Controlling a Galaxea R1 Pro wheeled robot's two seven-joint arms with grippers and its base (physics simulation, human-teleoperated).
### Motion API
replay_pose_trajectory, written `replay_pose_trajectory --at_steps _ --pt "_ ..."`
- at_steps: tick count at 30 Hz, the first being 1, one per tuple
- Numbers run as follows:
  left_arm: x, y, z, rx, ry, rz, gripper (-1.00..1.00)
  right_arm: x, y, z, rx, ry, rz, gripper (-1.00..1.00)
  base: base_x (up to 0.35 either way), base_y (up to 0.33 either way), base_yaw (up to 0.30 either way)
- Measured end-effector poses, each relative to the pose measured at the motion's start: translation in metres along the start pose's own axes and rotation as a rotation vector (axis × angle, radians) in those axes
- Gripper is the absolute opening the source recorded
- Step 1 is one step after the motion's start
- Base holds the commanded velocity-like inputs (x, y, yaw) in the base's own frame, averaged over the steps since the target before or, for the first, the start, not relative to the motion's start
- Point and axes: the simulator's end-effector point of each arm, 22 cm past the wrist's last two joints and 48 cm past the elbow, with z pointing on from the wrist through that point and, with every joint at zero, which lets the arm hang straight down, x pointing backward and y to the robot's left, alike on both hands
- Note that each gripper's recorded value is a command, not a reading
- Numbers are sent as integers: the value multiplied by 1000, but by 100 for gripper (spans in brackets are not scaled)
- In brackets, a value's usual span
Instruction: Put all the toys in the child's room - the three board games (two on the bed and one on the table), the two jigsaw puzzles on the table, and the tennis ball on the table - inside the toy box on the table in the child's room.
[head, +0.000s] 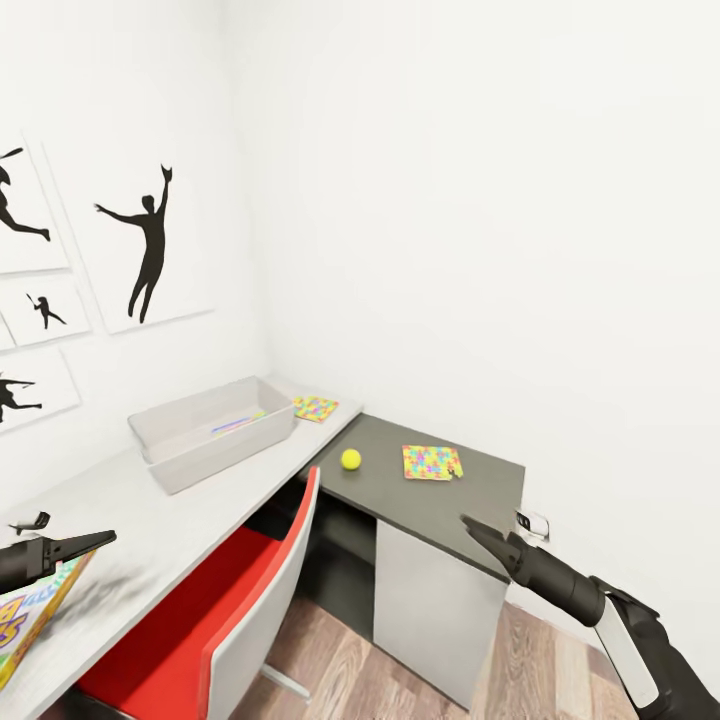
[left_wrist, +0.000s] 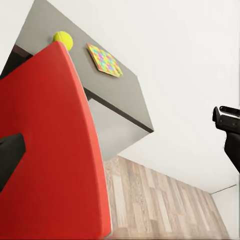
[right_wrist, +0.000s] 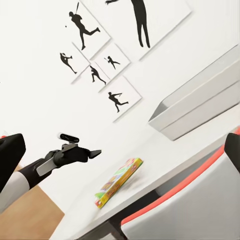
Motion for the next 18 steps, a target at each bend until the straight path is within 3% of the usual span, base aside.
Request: replay_pose_trajectory --at_steps 18 --pt "-5 -9 -4 7 -12 19 100 -6 9 1 -12 -5 -19 100 -192 221 -204"
